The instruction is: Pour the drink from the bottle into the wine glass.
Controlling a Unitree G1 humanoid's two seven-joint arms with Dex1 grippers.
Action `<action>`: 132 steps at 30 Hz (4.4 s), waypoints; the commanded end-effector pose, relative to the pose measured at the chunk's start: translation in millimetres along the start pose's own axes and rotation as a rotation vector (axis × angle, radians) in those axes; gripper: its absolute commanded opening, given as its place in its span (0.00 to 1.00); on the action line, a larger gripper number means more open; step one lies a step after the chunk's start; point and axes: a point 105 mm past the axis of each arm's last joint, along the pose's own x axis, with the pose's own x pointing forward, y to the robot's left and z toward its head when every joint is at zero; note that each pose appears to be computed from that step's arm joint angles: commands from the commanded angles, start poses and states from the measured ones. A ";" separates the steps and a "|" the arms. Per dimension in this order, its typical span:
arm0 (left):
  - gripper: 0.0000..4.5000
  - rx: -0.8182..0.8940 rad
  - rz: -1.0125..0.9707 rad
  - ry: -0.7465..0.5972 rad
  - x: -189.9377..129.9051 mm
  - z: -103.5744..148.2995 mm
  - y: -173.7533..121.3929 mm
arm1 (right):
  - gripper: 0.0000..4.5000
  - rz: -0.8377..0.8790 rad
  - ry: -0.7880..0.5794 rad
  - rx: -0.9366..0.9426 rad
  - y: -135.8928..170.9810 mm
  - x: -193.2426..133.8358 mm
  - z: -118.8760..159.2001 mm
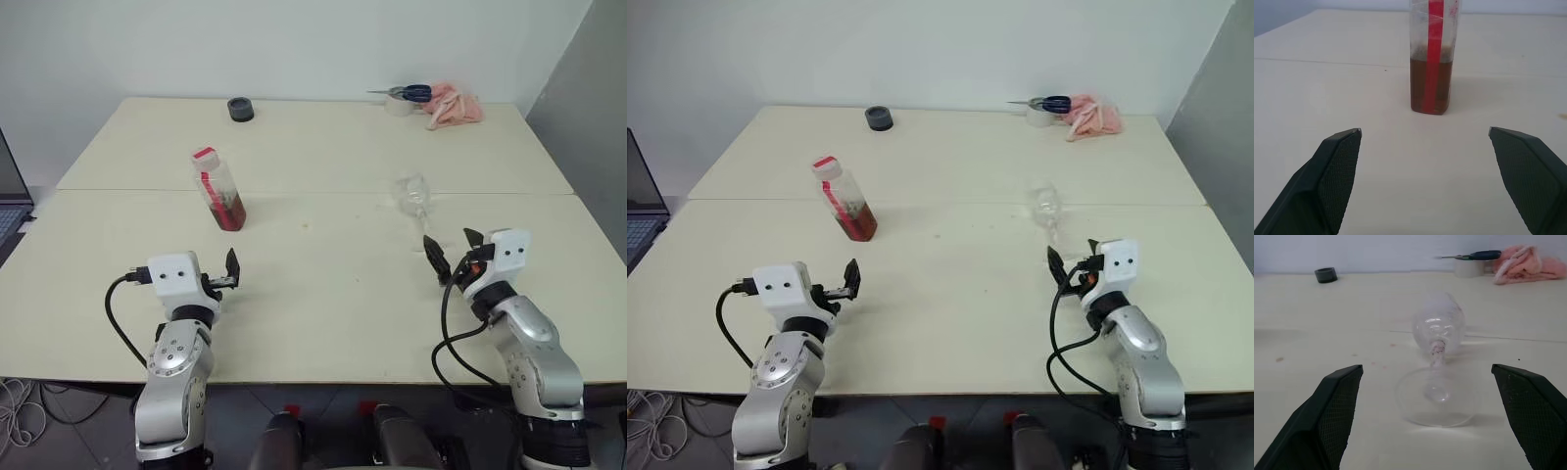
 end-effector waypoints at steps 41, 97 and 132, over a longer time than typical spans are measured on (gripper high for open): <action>1.00 0.018 -0.154 -0.150 77.6 67.8 0.1 | 1.00 0.676 -0.087 0.158 104.6 25.7 75.3; 0.40 -0.004 -0.911 -0.168 62.1 106.4 -134.4 | 1.00 0.550 -0.151 0.013 106.6 63.3 107.0; 0.40 0.049 -0.698 -0.109 77.4 81.8 -96.9 | 1.00 0.506 -0.162 0.004 100.5 63.8 106.0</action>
